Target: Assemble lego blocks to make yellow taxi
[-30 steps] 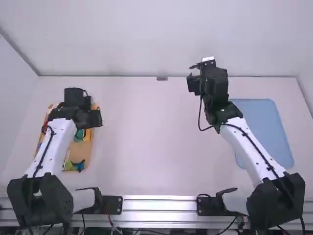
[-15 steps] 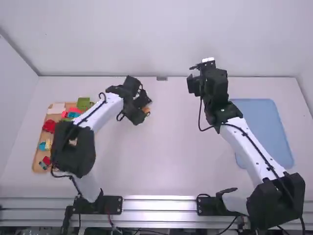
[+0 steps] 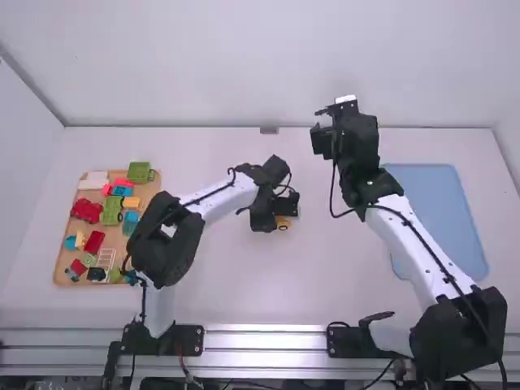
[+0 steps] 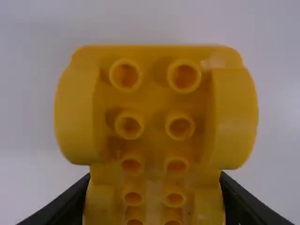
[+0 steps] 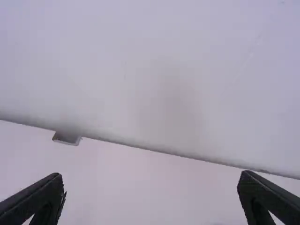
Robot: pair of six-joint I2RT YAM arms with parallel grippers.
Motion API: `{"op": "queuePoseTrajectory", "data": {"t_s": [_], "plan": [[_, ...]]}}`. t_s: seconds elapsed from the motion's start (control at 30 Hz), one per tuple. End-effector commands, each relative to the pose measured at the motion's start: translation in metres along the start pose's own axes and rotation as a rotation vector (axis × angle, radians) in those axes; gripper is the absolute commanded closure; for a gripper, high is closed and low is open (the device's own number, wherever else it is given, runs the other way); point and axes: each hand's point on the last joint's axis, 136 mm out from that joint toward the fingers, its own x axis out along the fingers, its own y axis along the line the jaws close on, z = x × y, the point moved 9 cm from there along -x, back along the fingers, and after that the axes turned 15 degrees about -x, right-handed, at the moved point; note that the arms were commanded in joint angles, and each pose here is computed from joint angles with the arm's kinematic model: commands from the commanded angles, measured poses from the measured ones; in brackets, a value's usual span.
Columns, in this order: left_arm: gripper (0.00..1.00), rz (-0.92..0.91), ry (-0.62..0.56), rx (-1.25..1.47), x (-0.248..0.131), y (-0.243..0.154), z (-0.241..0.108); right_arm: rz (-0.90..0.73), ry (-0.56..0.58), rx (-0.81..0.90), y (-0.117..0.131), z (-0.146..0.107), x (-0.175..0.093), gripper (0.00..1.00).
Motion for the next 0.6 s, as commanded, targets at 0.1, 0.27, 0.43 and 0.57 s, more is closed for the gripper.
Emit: {"op": "queuePoseTrajectory", "data": {"t_s": [0.1,0.27,0.43,0.57], "plan": [[0.88,0.0,0.099,-0.028,0.02,0.004,-0.008,-0.031,-0.017,0.017,-0.013,0.008,0.001,0.02],[0.8,-0.014,0.103,-0.071,0.021,0.003,-0.008,-0.048,-0.005,0.024,-0.02,0.004,0.002,0.01],[0.74,-0.018,0.098,-0.071,0.028,0.001,-0.012,-0.044,-0.006,0.022,-0.019,0.005,0.002,0.01],[0.8,0.01,0.126,-0.069,0.037,0.0,-0.02,-0.046,-0.005,0.023,-0.02,0.004,0.002,0.01]]}}
